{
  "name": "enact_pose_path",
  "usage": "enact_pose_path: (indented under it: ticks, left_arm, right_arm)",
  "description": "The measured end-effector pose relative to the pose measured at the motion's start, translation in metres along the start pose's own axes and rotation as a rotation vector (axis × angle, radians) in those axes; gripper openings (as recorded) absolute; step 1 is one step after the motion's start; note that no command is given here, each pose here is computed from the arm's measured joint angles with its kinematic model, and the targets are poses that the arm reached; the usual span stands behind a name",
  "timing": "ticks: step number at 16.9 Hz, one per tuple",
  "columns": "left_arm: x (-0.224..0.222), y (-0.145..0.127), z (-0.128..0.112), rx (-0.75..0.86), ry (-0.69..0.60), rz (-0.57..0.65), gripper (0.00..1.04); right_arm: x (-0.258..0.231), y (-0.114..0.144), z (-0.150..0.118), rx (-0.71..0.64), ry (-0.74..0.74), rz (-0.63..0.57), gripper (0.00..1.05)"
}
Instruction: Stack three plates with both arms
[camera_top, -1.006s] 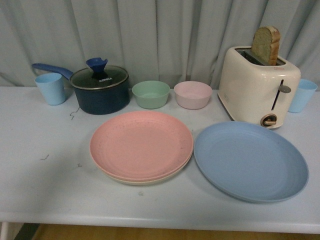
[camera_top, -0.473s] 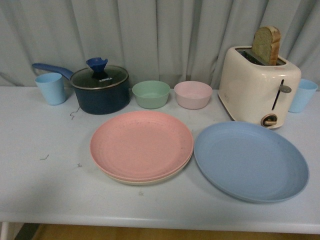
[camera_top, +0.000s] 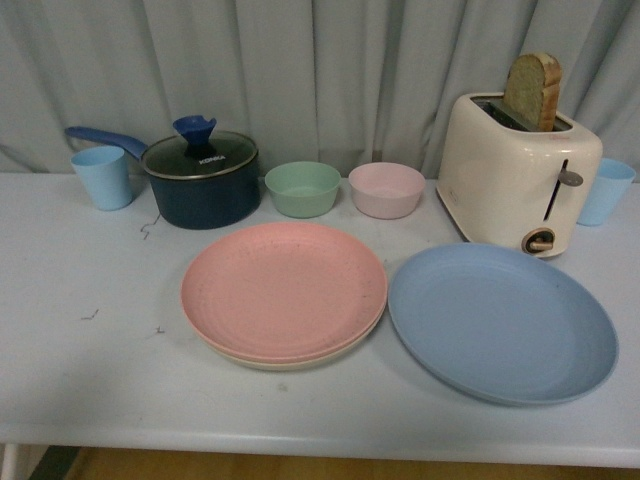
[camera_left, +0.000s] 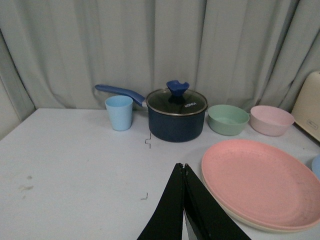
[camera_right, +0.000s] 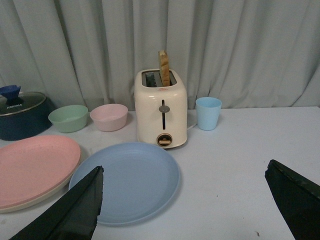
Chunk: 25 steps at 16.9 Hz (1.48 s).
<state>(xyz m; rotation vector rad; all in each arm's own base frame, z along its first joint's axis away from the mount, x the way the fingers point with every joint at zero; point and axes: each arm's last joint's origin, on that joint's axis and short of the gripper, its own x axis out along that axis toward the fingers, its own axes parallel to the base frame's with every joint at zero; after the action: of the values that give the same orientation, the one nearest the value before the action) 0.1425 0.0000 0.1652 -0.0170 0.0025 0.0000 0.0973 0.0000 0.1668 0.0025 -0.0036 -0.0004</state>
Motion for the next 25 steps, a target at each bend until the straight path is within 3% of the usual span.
enact_pose_path:
  ticks: [18, 20, 21, 25]
  left_arm:
    - [-0.034, 0.000, 0.005, 0.000, -0.014, 0.000, 0.02]
    - [-0.042, 0.000, -0.002, 0.000, 0.042, -0.002, 0.02]
    - [-0.045, 0.000, 0.003, 0.000, -0.021, -0.001, 0.02]
    - [-0.045, 0.000, 0.001, 0.000, -0.002, 0.000, 0.02]
  right_arm:
    - [0.000, 0.000, 0.000, 0.000, 0.000, 0.000, 0.98]
    - [0.000, 0.000, 0.000, 0.000, 0.000, 0.000, 0.98]
    - [0.000, 0.000, 0.000, 0.000, 0.000, 0.000, 0.98]
    - [0.000, 0.000, 0.000, 0.000, -0.001, 0.000, 0.98]
